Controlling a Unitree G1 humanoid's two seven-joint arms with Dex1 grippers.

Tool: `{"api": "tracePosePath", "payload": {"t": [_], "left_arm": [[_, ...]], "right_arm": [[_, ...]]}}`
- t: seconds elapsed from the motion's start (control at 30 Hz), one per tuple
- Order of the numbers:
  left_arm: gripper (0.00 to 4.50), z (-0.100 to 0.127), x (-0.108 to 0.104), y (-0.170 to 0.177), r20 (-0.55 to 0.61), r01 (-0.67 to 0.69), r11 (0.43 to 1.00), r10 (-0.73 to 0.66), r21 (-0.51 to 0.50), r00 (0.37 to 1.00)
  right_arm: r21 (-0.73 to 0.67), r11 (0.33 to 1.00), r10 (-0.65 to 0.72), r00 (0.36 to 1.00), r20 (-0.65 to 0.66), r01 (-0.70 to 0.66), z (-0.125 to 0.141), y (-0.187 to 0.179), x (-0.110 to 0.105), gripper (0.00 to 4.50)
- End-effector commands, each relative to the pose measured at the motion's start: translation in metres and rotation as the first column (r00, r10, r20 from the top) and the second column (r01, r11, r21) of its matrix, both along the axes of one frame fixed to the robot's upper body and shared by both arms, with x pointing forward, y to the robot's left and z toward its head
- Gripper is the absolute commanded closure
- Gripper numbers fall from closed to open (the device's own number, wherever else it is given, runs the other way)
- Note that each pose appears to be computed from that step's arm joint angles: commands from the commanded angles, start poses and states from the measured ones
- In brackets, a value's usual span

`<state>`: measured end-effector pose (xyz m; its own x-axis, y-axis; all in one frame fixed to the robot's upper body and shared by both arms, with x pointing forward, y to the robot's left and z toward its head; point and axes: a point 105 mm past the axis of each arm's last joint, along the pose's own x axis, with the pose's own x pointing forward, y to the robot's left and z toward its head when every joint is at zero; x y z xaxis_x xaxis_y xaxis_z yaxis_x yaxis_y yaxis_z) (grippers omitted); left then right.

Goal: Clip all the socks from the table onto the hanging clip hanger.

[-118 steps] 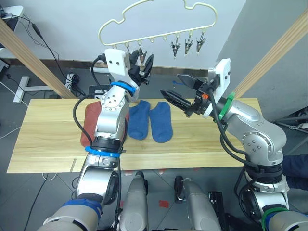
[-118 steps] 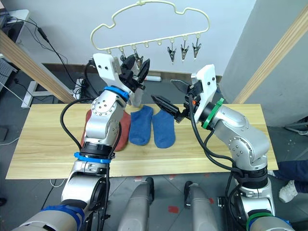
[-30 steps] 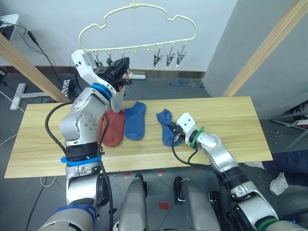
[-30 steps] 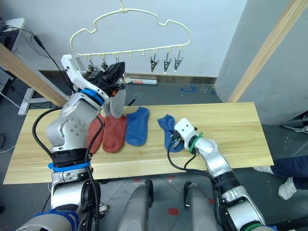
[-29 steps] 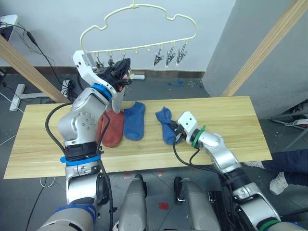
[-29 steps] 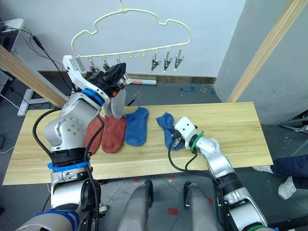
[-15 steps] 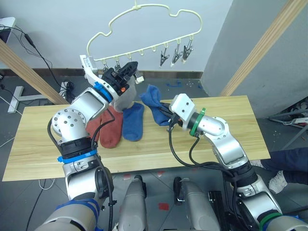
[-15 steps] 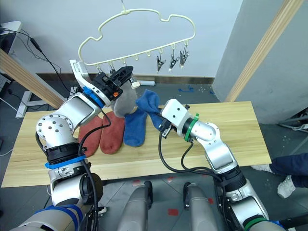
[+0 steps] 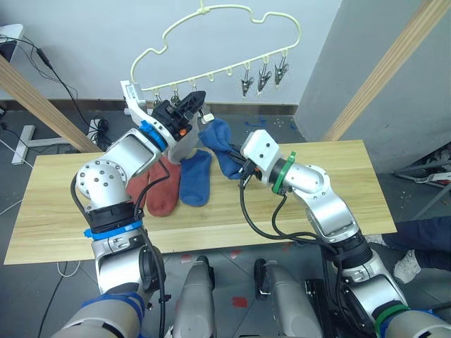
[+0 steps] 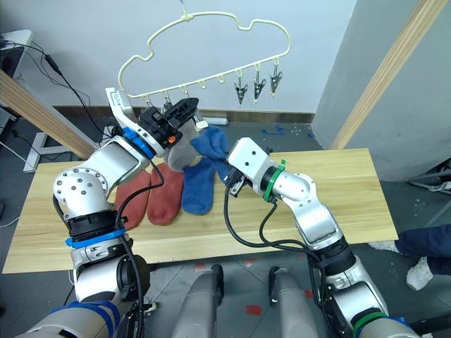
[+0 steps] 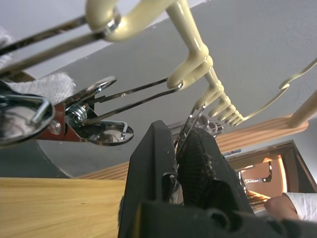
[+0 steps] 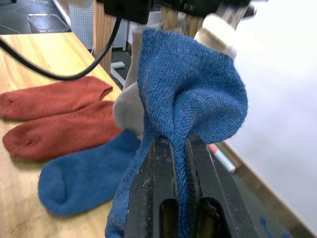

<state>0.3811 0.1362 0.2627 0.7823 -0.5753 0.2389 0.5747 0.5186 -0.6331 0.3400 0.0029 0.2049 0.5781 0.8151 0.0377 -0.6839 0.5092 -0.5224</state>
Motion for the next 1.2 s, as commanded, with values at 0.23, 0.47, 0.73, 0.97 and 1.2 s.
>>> {"api": "tracePosePath", "payload": {"t": [0.23, 0.47, 0.73, 0.97, 1.2], "left_arm": [[4.33, -0.011, -0.004, -0.004, -0.03, 0.019, 0.999, -0.018, 0.036, 0.999], [4.33, -0.012, -0.006, -0.007, 0.0, 0.019, 0.997, -0.019, 0.078, 1.0], [2.34, -0.008, -0.008, -0.008, 0.047, 0.017, 0.995, -0.021, 0.1, 0.999], [0.17, -0.007, -0.008, -0.003, 0.052, 0.007, 0.995, -0.013, 0.103, 0.999], [0.01, -0.017, -0.028, 0.008, 0.026, 0.041, 0.952, -0.052, 0.304, 0.998]], "right_arm": [[0.024, 0.999, 0.038, 0.997, 0.07, -0.04, 0.021, 0.014, -0.005, 4.48], [0.016, 1.0, 0.019, 0.997, 0.079, -0.02, 0.024, 0.015, -0.001, 4.48], [0.023, 1.0, 0.007, 0.998, 0.066, -0.008, 0.022, 0.013, 0.0, 4.5], [0.022, 0.999, -0.033, 0.998, 0.049, 0.032, 0.017, 0.006, 0.005, 4.5], [0.202, 0.976, -0.048, 0.988, -0.145, 0.077, 0.01, 0.008, 0.014, 4.21]]}}
